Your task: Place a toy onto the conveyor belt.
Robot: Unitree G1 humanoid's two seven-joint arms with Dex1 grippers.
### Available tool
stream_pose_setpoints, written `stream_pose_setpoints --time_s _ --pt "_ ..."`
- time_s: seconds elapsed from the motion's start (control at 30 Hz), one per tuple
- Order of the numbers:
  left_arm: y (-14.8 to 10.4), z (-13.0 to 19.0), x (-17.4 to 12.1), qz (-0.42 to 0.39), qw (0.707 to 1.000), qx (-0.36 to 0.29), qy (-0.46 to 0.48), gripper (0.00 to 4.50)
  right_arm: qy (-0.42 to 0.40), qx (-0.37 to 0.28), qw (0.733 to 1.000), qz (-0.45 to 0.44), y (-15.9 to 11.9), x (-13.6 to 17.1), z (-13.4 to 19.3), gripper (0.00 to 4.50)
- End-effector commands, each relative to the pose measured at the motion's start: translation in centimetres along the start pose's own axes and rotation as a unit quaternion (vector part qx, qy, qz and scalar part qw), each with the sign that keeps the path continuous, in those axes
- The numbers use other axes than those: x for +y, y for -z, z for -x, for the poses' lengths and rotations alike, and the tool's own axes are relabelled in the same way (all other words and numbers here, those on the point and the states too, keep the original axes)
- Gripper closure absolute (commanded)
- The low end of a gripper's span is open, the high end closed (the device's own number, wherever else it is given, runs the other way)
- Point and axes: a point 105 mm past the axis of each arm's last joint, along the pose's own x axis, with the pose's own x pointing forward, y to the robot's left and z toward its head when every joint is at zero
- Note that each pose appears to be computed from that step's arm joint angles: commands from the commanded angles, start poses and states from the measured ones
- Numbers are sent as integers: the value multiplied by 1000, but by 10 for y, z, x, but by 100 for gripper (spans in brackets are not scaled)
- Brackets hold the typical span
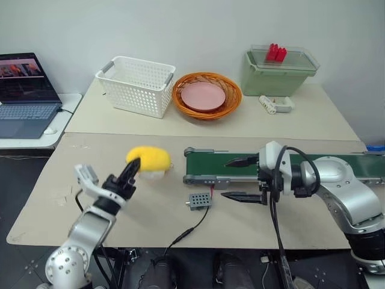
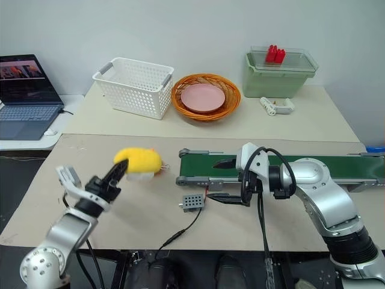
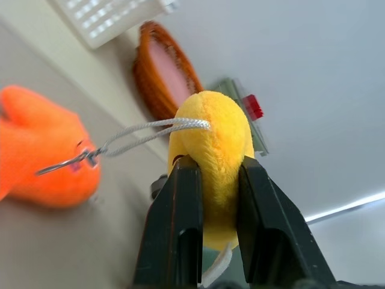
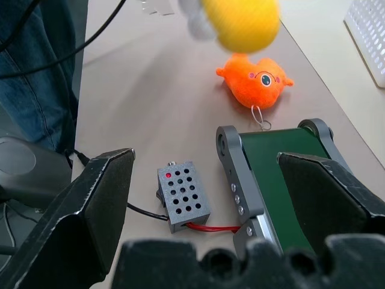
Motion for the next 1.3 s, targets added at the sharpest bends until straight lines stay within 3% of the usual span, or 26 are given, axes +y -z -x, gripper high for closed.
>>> stream_pose_setpoints --time_s 0.03,0.07,0.1,0.17,0.2,0.33,0.43,0.53,0.63,0.7,0.9,1.3 --pt "-12 -13 -13 -193 981 27 -4 372 5 -15 1000 27 -11 -5 2 0" --pt "-13 -18 -7 -264 963 47 -21 372 5 -16 999 27 -11 -6 1 0" --pt "-12 -22 -1 -379 922 74 -29 372 7 -17 999 27 -11 -6 1 0" --pt "-6 -27 9 -587 799 126 -15 372 8 -18 999 28 -11 -6 -1 0" --pt "-4 -29 11 -640 756 138 1 372 9 -19 999 29 -12 -6 -1 0" --pt "-7 -51 -10 -752 647 108 66 372 19 -20 999 29 -12 -7 0 0" --pt "4 -67 -24 -848 505 93 128 372 26 -22 999 28 -12 -7 0 0" --pt "22 -80 -46 -896 395 53 197 372 29 -23 999 27 -12 -6 -1 0" --pt "44 -85 -60 -912 319 23 257 372 34 -23 999 27 -12 -6 0 0" --pt "59 -84 -63 -911 289 15 295 372 40 -23 999 28 -12 -8 0 0" --pt "82 -85 -55 -905 241 15 349 372 51 -25 998 27 -13 -7 3 0" --pt "104 -91 -53 -890 237 17 390 372 67 -21 997 27 -12 -6 7 0"
